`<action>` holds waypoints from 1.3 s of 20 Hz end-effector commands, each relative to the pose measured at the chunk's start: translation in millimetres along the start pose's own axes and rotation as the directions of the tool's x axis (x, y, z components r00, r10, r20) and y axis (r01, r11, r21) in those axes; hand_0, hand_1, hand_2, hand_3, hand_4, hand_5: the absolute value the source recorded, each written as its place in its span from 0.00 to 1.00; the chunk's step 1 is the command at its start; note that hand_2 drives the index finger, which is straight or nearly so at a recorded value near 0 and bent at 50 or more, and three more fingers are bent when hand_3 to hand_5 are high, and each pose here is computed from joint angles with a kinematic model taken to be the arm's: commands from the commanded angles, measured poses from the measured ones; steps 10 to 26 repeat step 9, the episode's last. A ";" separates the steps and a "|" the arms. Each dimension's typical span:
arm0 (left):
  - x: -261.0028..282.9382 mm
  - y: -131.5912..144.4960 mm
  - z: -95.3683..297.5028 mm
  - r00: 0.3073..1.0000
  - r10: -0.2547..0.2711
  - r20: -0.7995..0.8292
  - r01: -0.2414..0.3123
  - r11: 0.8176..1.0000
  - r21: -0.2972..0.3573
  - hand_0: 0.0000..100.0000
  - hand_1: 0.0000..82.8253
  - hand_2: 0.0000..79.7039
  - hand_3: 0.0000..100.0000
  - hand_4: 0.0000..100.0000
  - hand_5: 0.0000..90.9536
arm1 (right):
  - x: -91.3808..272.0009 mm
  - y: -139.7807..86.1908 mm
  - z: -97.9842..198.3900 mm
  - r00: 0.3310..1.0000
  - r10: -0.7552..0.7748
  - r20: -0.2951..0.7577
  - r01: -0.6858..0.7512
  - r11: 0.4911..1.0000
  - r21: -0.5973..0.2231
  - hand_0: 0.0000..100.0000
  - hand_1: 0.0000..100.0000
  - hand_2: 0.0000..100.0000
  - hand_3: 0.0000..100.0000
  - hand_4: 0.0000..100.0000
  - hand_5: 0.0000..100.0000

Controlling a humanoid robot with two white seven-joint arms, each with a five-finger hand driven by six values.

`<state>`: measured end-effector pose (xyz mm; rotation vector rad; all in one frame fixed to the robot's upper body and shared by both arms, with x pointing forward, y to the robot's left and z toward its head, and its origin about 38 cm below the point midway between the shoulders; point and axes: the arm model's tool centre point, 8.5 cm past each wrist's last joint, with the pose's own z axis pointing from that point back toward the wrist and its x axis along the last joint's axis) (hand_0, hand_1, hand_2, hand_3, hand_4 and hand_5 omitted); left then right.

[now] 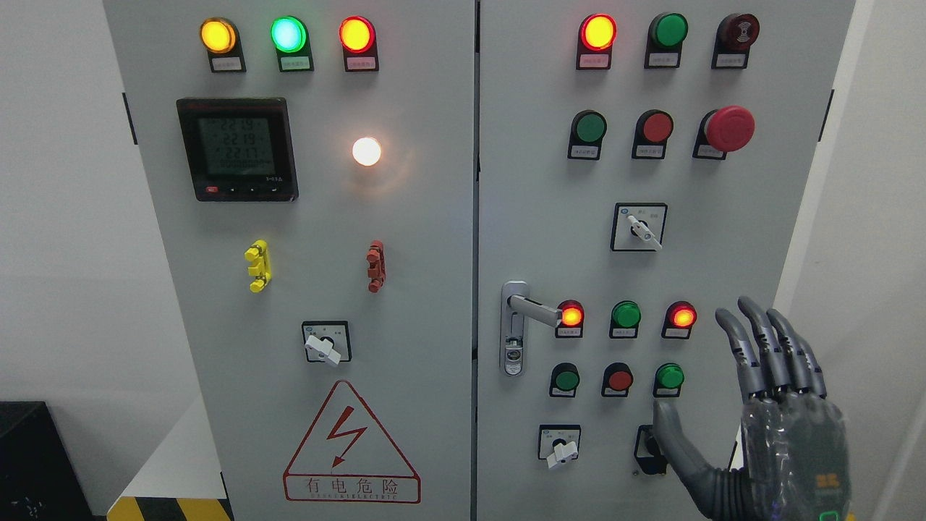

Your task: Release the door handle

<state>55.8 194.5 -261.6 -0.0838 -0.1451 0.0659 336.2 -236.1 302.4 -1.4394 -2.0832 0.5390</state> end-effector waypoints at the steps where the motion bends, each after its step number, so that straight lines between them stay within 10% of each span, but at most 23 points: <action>1: 6.8 -0.8 -0.7 1.000 -0.022 0.018 0.022 1.000 -0.003 0.00 0.00 0.03 0.09 0.01 0.00 | -4.6 -7.7 -1.4 1.000 0.011 -0.009 -0.012 1.000 -0.021 0.37 0.22 0.02 0.00 0.00 0.00; 26: 6.8 -0.8 -0.7 1.000 -0.022 0.018 0.022 1.000 -0.003 0.00 0.00 0.03 0.09 0.01 0.00 | -2.2 -7.2 -3.2 1.000 0.007 0.000 -0.007 1.000 -0.021 0.36 0.22 0.02 0.00 0.00 0.00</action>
